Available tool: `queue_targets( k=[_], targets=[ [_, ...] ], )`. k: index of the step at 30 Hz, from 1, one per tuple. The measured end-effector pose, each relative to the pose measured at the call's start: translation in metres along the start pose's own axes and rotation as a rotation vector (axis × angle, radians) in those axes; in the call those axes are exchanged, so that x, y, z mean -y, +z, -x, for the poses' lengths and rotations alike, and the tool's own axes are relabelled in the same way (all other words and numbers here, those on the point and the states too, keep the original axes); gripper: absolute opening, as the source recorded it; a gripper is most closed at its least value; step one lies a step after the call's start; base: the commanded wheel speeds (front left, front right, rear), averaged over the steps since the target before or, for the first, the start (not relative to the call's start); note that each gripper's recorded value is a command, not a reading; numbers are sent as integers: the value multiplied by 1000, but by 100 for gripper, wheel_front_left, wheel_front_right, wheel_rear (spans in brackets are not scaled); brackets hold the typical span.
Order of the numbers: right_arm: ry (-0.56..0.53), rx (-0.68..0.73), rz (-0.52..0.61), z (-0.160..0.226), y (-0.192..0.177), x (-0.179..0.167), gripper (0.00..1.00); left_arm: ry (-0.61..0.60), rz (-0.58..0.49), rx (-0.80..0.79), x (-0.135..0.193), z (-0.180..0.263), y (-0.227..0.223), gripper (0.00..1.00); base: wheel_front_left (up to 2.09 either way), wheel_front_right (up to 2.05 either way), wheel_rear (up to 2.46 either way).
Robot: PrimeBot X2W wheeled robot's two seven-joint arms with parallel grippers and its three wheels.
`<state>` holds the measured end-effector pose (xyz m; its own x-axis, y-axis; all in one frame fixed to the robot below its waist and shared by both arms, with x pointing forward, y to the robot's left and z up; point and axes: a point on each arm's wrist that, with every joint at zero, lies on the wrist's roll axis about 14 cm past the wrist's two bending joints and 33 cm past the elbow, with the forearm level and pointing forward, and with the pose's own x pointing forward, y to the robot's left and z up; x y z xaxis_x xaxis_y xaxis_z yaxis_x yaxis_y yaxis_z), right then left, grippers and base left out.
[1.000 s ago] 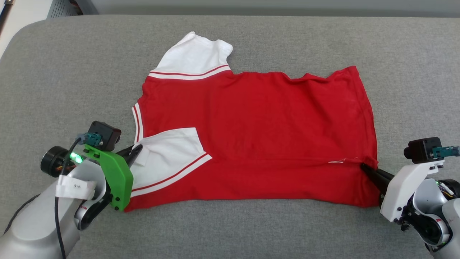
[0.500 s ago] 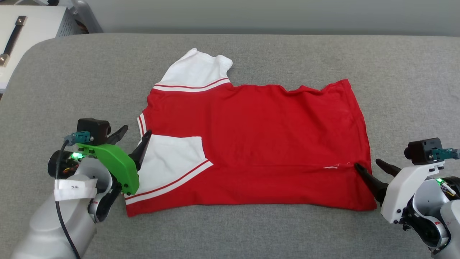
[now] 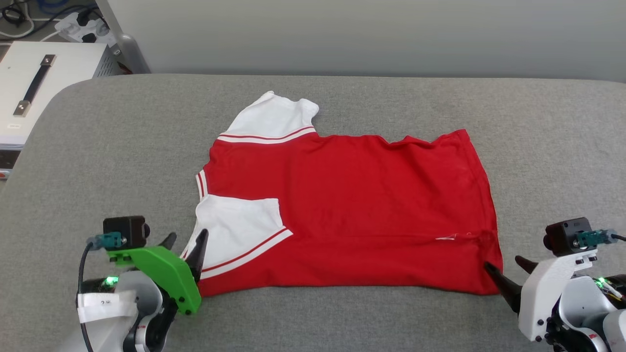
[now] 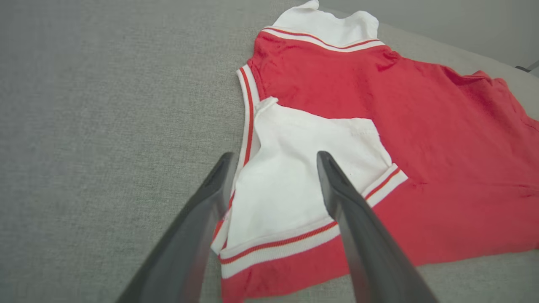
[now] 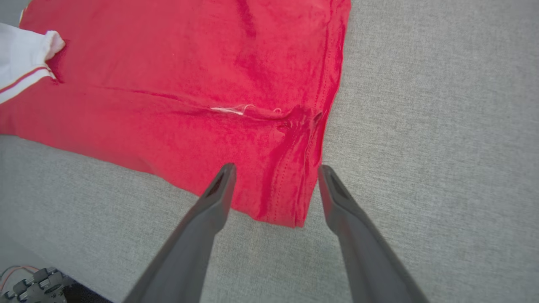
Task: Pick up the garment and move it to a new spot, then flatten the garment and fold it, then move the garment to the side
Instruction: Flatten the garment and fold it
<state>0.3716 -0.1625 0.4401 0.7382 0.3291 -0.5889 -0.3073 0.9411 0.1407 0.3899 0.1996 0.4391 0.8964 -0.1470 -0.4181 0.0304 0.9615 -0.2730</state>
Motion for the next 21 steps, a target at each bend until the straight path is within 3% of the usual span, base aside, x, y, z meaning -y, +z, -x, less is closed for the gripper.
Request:
queue_targets(
  k=[9,21],
  targets=[
    [-46,-104,-18,9,-16,-2,100,99,-65,-247,-15,22,-44,100,0,0,0],
    [-64,-153,-47,4,-23,0,100,216,-139,-394,-40,14,-73,100,0,0,0]
  ],
)
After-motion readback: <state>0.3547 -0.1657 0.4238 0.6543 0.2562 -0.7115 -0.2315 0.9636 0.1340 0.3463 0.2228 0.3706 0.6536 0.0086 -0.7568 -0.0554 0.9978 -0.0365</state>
